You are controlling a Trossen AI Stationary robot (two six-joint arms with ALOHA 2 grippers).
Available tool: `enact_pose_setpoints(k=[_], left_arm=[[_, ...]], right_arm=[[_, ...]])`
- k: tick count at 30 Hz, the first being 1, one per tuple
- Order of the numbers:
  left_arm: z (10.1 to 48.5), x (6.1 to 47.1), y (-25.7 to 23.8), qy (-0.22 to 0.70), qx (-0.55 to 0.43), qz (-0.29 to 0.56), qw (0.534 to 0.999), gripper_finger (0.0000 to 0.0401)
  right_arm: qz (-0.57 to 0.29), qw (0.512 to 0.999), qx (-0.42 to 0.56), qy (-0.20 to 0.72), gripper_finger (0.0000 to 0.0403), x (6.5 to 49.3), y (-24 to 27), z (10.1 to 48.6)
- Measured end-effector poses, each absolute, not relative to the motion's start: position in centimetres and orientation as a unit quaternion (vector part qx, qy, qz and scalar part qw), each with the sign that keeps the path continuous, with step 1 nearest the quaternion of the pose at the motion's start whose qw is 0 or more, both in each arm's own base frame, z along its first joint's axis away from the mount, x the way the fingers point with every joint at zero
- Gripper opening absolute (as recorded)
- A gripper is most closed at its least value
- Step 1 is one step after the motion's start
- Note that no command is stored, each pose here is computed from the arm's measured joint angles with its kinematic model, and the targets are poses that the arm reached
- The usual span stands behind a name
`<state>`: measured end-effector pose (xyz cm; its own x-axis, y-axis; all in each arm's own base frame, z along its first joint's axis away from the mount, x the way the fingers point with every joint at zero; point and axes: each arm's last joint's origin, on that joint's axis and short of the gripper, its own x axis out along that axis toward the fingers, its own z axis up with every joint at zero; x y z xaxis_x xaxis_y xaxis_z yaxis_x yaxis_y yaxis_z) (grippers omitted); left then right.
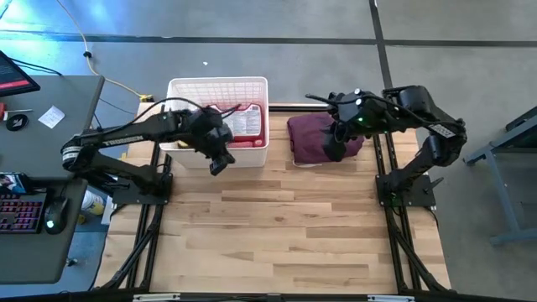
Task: Pick & place medical supplies in basket/bin
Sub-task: Return to Home Position
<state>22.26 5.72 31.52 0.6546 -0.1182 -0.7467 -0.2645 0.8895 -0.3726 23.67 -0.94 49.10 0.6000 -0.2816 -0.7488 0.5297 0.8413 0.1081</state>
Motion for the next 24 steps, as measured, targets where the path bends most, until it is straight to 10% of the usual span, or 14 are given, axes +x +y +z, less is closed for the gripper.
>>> enact_pose_setpoints(k=[10, 24], left_arm=[[37.0, 20.6, 1.2, 0.251, -0.260, 0.045, 0.931, 0.0041], [39.7, 18.0, -2.9, 0.128, -0.299, 0.087, 0.942, 0.0029]], right_arm=[[-0.194, 0.901, 0.178, 0.344, 0.0002, 21.5, -0.8, 48.7], [-0.157, 0.914, 0.309, 0.212, 0.0001, 14.5, -0.5, 36.8]])
